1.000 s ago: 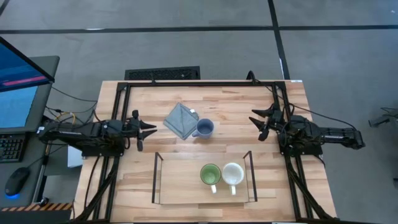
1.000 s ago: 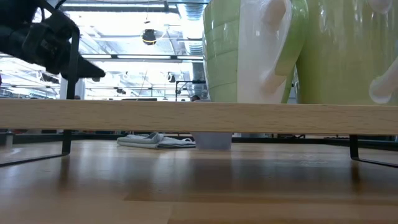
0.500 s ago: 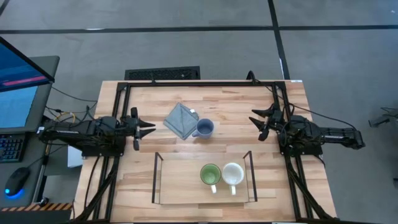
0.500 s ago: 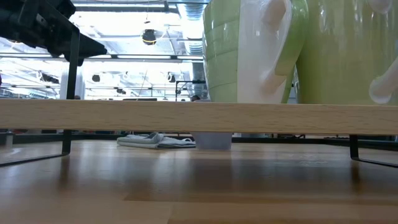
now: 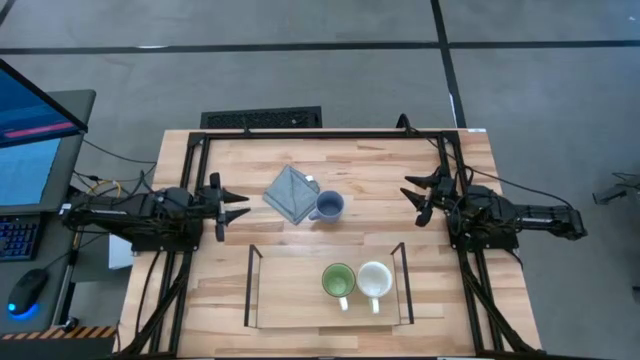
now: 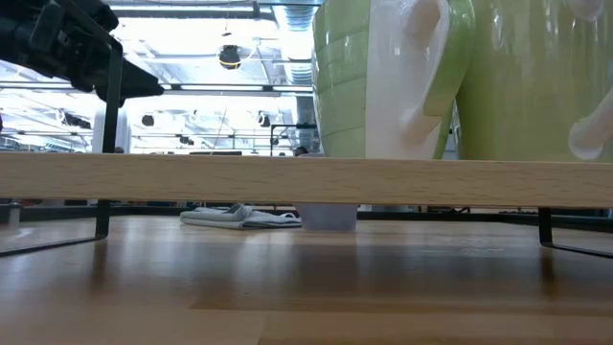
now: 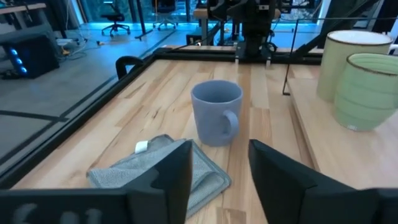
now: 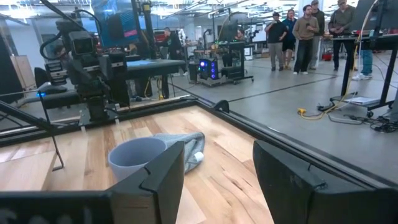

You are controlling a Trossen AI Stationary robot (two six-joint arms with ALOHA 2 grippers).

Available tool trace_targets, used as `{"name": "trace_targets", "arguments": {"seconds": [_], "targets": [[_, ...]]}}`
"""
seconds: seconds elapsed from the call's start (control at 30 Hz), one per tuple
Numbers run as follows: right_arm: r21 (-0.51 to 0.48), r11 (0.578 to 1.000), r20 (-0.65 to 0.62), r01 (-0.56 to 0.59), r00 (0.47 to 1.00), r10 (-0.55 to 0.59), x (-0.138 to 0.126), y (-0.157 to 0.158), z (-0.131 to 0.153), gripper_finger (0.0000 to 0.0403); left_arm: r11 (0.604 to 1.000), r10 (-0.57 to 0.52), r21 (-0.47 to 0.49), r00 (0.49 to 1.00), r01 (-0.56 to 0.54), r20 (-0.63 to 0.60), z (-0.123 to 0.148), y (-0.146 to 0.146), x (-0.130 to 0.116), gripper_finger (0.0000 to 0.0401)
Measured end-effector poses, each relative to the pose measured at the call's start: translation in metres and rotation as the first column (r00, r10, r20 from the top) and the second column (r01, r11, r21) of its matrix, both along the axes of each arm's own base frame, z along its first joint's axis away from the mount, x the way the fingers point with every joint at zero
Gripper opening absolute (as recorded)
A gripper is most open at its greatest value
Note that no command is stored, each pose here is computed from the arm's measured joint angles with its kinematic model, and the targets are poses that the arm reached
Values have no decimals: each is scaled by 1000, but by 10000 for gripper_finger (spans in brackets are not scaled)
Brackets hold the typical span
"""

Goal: Stack small to large cups/mugs on shelf
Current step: Put the blue mug on the shelf

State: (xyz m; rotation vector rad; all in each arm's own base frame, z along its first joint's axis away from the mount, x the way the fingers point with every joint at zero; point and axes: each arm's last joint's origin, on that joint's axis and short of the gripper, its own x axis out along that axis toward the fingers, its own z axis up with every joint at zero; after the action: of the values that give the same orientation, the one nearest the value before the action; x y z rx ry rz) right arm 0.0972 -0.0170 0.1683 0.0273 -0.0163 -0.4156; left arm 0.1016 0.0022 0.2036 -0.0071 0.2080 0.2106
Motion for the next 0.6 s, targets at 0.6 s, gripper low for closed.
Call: {"name": "trace_targets", "arguments": {"seconds": [0.6], "targets": [[0,1000,0,0,1000,0,0,0,0,212,996,31,89,999,-28,-31,-1,1,-1,222]]}}
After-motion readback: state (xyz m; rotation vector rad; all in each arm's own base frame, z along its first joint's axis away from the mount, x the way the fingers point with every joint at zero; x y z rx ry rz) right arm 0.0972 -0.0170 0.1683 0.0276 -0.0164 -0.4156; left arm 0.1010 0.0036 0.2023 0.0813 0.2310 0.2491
